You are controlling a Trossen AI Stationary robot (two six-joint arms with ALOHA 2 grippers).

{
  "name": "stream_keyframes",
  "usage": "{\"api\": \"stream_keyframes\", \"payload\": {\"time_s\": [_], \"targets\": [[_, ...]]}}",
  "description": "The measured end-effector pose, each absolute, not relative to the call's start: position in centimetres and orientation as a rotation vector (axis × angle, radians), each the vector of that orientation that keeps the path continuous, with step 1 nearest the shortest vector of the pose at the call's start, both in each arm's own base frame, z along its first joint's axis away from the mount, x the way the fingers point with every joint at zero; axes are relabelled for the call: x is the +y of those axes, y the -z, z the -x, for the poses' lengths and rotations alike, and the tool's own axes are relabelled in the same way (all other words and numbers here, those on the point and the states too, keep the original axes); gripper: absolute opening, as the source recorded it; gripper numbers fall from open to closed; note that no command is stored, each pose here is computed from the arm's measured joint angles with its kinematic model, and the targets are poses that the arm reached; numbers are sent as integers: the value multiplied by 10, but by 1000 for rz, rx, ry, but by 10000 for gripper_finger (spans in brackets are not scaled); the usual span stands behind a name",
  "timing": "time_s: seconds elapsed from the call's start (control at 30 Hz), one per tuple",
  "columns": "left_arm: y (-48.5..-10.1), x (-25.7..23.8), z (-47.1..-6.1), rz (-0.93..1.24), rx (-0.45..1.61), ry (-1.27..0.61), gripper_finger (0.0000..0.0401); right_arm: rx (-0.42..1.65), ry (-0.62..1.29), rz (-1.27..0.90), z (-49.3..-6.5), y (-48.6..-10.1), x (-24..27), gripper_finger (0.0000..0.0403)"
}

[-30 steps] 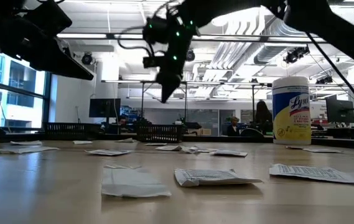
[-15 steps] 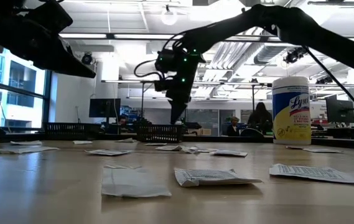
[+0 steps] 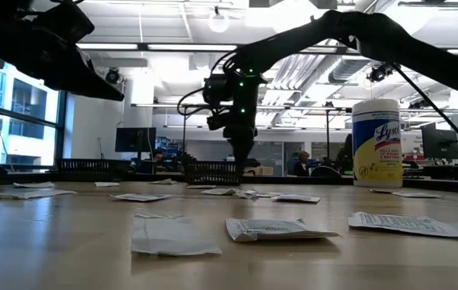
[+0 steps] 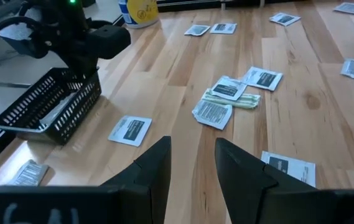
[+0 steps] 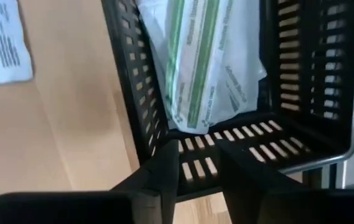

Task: Pick & Place First Aid Supplies
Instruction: Put the green bandage pack into the right black bin

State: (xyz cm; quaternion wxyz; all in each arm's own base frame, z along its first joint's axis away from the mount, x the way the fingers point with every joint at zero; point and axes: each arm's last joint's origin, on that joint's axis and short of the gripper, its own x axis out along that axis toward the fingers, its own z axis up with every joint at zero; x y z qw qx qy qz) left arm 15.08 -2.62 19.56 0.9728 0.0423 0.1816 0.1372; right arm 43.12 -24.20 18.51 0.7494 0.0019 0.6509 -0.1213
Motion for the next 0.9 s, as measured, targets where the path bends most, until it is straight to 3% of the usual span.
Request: {"api": "stream_keyframes", "payload": {"time_s": [0.53, 0.73, 0.9], "targets": [[-196, -26, -151, -86, 366, -279, 121, 1524, 465, -127, -412, -191, -250, 114], [-196, -26, -151, -86, 360, -291, 121, 1415, 544, -107, -410, -233, -238, 114], [-196, -25, -151, -116, 362, -298, 121, 1339, 508, -99, -418, -266, -194, 114]]}}
